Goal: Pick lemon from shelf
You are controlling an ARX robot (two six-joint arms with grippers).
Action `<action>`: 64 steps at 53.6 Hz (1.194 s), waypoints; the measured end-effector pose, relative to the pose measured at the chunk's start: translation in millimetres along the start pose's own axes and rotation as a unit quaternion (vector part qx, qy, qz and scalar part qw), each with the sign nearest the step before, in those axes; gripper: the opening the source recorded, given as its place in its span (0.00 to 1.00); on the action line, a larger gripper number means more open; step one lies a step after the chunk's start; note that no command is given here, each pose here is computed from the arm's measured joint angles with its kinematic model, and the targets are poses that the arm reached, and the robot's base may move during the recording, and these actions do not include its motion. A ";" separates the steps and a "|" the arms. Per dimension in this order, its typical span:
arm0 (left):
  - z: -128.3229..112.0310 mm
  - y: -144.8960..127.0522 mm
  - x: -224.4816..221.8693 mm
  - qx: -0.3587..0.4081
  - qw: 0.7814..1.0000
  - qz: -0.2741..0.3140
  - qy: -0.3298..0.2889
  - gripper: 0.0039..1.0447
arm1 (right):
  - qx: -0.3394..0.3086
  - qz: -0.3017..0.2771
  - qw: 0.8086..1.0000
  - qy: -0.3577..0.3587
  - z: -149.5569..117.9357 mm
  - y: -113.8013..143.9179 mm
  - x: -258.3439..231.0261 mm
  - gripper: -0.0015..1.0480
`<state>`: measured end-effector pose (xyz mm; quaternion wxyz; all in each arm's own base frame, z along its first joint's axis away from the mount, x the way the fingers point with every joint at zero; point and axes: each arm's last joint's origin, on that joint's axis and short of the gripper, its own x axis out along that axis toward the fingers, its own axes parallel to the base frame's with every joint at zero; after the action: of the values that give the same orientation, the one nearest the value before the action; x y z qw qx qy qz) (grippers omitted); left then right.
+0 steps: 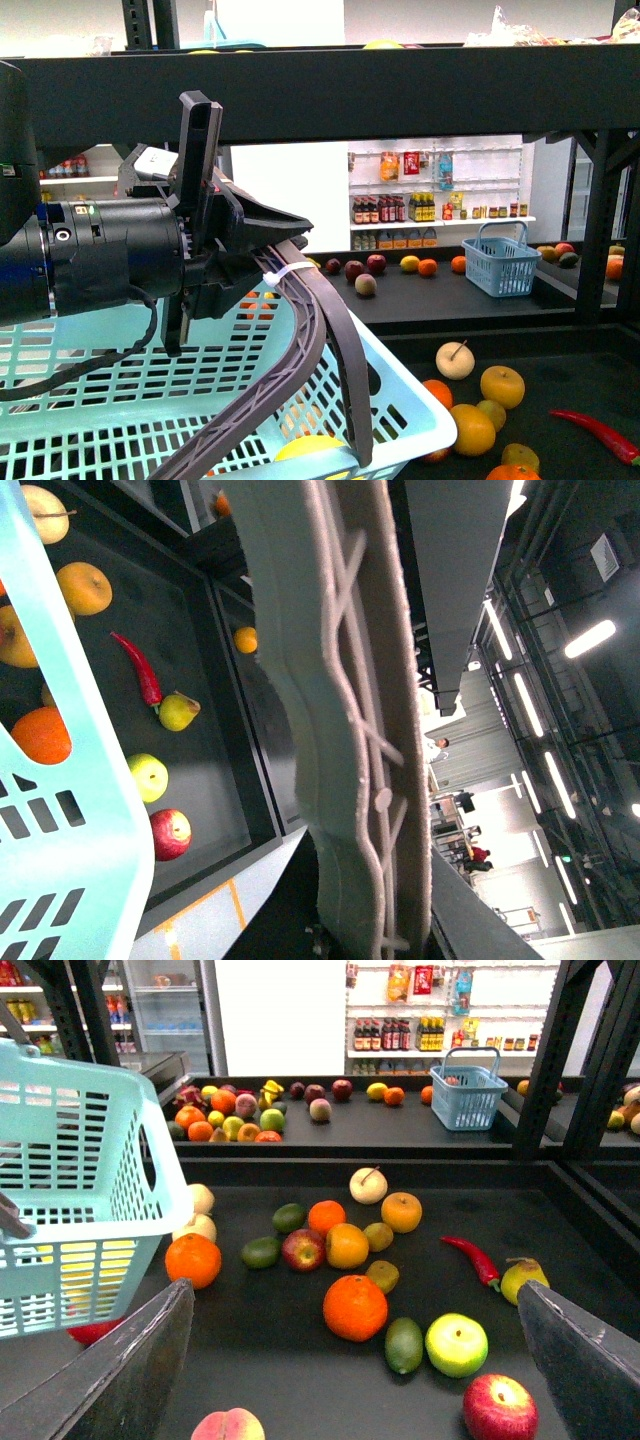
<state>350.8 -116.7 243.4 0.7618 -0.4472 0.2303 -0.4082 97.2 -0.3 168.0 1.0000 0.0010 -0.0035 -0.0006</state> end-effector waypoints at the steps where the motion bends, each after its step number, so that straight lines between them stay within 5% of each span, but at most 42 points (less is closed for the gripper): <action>1: 0.0 0.0 0.0 0.000 1.000 0.000 0.000 0.09 | 0.000 0.000 1.000 0.000 0.0 0.0 0.0 0.93; 13: 1.2 2.4 0.0 -0.012 0.999 0.024 -0.027 0.09 | 0.000 0.000 1.000 0.000 0.0 0.0 0.0 0.93; 25: 27.3 9.7 -16.1 -0.049 0.985 0.031 -0.165 0.09 | 0.000 0.000 1.000 0.000 0.0 0.0 0.0 0.93; 40: 77.4 41.8 -73.1 -0.083 0.935 0.021 -0.345 0.09 | 0.000 0.000 1.000 0.000 0.1 0.0 0.0 0.93; 64: 135.2 76.6 -165.3 -0.071 0.897 0.018 -0.436 0.09 | 0.000 0.000 1.000 0.000 0.1 0.0 0.0 0.93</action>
<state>386.8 107.3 241.2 0.7592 -0.6291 -0.0886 -0.1414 97.1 -0.3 168.1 1.0000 0.0010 -0.0039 -0.0004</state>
